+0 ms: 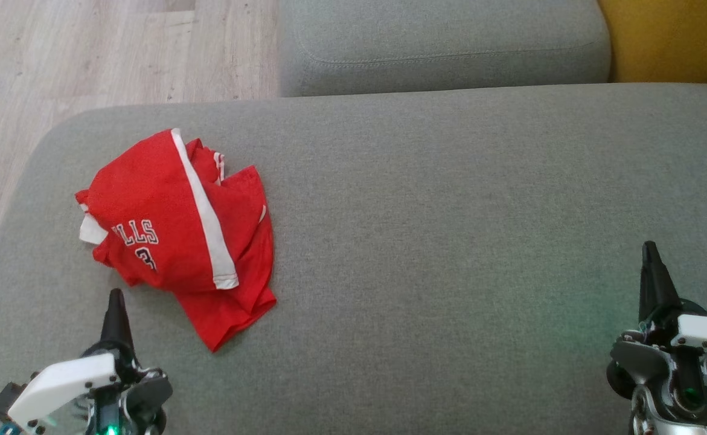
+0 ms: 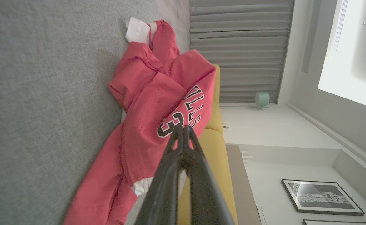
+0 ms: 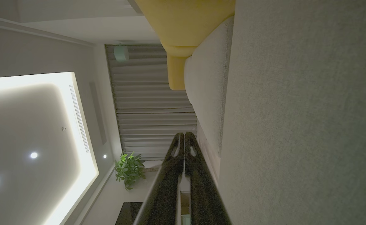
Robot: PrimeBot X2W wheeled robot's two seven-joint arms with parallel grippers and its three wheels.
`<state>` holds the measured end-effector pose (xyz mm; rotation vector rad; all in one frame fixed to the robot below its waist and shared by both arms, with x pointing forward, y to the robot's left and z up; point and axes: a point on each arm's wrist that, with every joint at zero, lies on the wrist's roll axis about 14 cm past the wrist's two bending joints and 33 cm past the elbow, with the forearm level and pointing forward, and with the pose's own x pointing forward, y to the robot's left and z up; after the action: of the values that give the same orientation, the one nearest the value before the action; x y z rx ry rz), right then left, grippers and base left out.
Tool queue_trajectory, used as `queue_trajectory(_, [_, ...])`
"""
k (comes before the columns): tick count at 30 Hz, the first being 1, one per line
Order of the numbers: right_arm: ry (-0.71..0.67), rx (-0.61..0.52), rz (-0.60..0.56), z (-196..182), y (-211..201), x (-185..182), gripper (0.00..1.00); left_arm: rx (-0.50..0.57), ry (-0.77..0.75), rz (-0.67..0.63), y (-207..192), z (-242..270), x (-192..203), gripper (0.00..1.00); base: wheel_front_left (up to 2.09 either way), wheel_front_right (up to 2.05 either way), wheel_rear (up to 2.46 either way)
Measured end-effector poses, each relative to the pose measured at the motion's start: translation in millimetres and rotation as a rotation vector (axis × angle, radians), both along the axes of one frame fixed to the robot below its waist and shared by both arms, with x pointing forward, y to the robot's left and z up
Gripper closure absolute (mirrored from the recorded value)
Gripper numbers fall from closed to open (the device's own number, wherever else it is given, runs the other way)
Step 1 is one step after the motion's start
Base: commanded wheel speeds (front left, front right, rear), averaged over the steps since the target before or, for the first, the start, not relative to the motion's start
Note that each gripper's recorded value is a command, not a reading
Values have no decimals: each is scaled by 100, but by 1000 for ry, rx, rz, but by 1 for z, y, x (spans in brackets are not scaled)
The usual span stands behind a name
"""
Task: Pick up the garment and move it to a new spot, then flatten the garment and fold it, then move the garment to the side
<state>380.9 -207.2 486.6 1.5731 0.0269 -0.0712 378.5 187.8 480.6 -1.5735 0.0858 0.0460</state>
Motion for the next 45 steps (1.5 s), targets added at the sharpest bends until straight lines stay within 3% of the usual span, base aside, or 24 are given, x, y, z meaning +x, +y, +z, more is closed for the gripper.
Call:
queue_trajectory(6, [0,0,0,0,0,0,100,0,0,0,0,0,0,100,0,0,0])
queue_trajectory(7, [12,2,0,-4,0,-1,0,-1,14,0,0,-4,-1,0,0,0,0])
queue_trajectory(12, [113,11,-3,-37,1,-19,0,-9,114,0,-2,-37,-20,0,0,0,0])
queue_trajectory(19, [110,-10,-5,-36,3,-19,0,-5,109,15,-1,-35,-20,0,0,0,0])
queue_trajectory(30, [88,-206,-5,-25,1,-15,0,96,82,57,10,-26,-19,0,0,0,0])
queue_trajectory(45, [9,-515,28,3,9,-6,0,404,57,23,1,0,-8,0,0,0,0])
